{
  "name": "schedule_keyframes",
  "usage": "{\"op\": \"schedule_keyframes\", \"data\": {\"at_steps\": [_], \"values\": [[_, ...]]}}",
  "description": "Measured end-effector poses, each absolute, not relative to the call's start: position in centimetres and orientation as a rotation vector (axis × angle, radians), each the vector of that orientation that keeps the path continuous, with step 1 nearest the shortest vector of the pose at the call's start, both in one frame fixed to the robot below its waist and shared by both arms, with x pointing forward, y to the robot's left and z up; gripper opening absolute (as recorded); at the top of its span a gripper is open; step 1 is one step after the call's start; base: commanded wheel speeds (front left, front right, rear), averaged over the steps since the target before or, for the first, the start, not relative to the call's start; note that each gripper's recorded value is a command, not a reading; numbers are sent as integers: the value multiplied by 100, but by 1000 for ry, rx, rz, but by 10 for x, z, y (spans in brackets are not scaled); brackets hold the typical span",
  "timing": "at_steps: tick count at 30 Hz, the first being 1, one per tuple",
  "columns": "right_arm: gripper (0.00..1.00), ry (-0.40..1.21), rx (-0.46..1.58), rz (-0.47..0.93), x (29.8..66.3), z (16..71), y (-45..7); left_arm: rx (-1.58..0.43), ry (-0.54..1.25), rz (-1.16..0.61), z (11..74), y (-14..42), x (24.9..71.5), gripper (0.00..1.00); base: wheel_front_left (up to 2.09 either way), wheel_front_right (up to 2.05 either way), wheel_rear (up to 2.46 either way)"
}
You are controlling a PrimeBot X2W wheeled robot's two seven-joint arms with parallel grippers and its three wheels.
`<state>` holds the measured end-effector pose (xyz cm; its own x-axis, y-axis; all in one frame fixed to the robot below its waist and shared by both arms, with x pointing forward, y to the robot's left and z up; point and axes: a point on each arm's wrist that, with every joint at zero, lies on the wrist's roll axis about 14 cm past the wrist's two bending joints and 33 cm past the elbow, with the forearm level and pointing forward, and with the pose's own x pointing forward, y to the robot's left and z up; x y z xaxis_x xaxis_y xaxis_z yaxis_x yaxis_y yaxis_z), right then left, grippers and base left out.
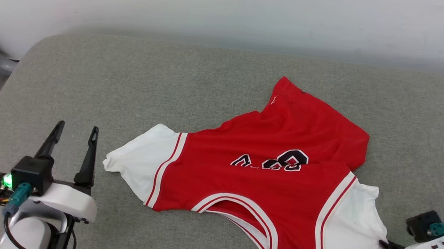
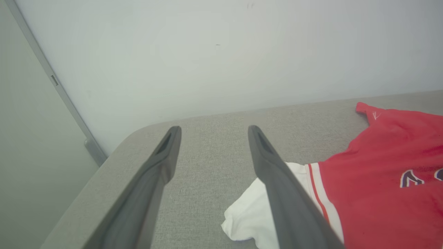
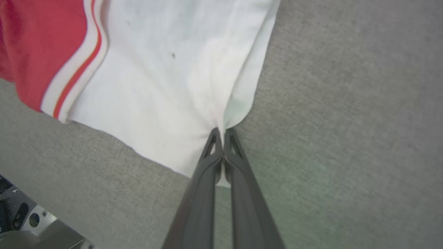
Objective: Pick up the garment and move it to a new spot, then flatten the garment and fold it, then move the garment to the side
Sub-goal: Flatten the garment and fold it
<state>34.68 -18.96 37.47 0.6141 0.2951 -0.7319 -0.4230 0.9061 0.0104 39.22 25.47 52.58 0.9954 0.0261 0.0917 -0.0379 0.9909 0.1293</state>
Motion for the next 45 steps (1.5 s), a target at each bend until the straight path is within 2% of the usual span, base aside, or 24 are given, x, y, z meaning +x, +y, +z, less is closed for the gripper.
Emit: {"op": "schedule_keyframes", "data": {"at_steps": [5, 9, 12, 16, 19, 26, 32, 45], "values": [[0, 719, -158, 326, 357, 399, -216, 183, -139, -46, 551, 256, 408, 100, 0, 0, 0], [0, 671, -159, 275, 362, 413, -231, 205, -102, -110, 561, 254, 427, 100, 0, 0, 0], [0, 653, -157, 248, 364, 419, -238, 208, 28, -154, 548, 250, 438, 100, 0, 0, 0], [0, 648, -152, 227, 361, 421, -242, 189, 310, -202, 511, 244, 440, 100, 0, 0, 0], [0, 654, -144, 220, 357, 419, -242, 182, 521, -270, 485, 234, 428, 100, 0, 0, 0], [0, 654, -135, 218, 356, 419, -237, 197, 853, -373, 448, 225, 398, 100, 0, 0, 0], [0, 661, -136, 225, 362, 416, -233, 182, 1042, -411, 415, 218, 383, 100, 0, 0, 0], [0, 679, -127, 229, 369, 406, -228, 230, 1216, -423, 368, 218, 385, 100, 0, 0, 0]]}}
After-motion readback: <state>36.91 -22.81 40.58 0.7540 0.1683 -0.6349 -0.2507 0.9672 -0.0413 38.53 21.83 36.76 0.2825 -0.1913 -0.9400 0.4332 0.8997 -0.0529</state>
